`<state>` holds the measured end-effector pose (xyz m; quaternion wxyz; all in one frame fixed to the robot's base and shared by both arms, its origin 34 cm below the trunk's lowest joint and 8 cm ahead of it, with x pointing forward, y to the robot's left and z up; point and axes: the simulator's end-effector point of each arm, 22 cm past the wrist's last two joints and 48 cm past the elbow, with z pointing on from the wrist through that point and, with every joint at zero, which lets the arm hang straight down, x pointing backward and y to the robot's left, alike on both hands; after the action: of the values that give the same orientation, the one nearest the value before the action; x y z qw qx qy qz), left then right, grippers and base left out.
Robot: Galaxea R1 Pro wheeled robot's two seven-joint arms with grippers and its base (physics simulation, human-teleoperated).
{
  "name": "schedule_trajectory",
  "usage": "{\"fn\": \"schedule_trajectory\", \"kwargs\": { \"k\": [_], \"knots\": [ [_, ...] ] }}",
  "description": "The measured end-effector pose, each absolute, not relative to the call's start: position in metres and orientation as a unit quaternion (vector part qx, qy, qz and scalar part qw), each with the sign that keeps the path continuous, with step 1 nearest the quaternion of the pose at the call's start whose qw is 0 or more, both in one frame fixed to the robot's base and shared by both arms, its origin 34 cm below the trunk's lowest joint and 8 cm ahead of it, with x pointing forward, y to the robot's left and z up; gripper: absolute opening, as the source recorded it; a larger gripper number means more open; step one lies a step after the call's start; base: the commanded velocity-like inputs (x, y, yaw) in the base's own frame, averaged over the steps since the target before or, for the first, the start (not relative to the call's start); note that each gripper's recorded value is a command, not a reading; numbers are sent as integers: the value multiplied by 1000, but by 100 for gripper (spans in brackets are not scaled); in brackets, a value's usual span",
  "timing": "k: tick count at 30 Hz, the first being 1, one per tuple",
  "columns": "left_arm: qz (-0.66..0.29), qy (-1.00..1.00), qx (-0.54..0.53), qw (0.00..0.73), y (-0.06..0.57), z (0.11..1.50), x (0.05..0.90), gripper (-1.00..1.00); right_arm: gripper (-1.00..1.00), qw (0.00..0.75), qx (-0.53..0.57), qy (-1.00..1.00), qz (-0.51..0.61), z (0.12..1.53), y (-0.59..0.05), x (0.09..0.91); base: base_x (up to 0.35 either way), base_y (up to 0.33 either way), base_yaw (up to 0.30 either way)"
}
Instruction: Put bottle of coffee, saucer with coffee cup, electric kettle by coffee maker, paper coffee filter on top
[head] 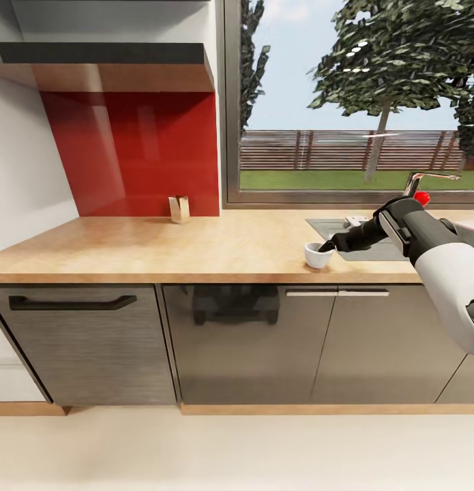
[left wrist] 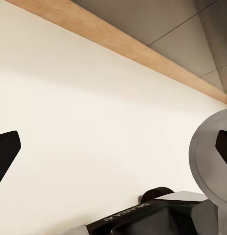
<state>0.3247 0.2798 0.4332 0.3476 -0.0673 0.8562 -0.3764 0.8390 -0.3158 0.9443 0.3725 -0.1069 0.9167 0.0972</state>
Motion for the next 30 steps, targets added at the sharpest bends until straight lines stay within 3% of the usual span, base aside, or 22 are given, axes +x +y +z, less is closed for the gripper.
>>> {"fn": "schedule_trajectory", "kwargs": {
  "k": [11,12,30],
  "knots": [
    [-376,856,-67,347,280,433,325,100,100,373,-107,917,97,944,-316,839,0,0,0],
    [-376,856,-67,348,280,433,325,100,-100,373,-107,917,97,944,-316,839,0,0,0],
    [-376,856,-68,348,280,433,325,100,-100,375,-107,915,101,946,-315,839,0,0,0]
  ]
}}
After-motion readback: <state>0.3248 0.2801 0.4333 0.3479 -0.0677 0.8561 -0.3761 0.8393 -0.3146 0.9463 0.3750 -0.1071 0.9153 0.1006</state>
